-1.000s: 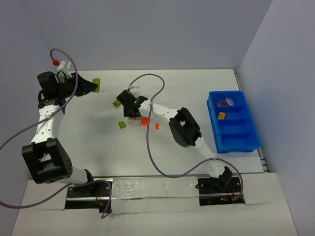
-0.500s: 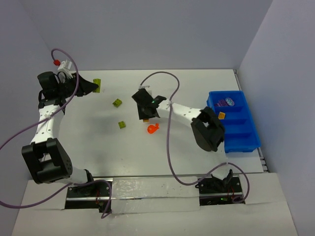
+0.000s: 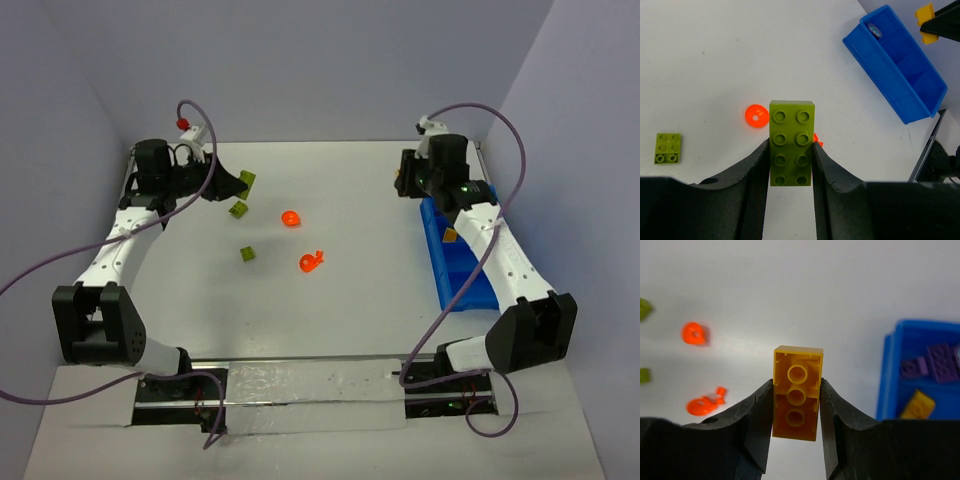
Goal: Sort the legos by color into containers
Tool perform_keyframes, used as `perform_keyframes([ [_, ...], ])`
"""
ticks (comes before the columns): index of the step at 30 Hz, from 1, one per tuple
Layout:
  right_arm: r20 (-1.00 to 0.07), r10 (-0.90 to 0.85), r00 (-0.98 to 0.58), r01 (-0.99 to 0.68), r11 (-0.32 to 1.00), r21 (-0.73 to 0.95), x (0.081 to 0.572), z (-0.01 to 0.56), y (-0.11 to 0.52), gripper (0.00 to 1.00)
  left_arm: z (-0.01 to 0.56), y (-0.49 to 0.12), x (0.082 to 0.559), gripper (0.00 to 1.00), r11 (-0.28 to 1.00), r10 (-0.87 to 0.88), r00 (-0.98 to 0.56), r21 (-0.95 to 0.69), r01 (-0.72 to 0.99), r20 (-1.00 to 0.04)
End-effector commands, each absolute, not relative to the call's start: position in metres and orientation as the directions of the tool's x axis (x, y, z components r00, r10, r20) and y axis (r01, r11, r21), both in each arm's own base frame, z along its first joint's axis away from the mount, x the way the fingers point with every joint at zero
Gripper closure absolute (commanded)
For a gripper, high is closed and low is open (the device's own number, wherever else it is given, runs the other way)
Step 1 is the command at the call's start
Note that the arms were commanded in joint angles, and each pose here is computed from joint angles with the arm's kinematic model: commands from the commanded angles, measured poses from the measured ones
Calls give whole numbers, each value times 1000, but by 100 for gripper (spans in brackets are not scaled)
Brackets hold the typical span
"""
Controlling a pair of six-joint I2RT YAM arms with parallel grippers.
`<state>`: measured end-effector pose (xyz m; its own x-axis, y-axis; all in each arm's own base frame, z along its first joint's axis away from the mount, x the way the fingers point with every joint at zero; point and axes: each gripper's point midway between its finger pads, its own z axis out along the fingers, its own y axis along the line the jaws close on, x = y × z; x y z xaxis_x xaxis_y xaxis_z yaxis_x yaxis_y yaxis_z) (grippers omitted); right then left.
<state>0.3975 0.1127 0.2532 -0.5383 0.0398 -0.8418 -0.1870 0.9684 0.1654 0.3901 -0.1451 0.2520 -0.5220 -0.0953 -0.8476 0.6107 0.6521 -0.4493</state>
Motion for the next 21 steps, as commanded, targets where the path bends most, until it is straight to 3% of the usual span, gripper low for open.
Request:
perform_keyframes([
  [1,-812,-66,-579,-155,988,30,356,233,36,100,268,-160,397,100,655,-45,-466,-378,654,-884],
  [9,-703,30,-711,101,993,-60,338,170,-69,100,266,-177,401,100,629,-28,-488,-395,670,-872],
  [21,-624,131,-771,210,976,-55,359,118,-104,100,263,-179,403,100,631,-28,-492,-398,667,-870],
])
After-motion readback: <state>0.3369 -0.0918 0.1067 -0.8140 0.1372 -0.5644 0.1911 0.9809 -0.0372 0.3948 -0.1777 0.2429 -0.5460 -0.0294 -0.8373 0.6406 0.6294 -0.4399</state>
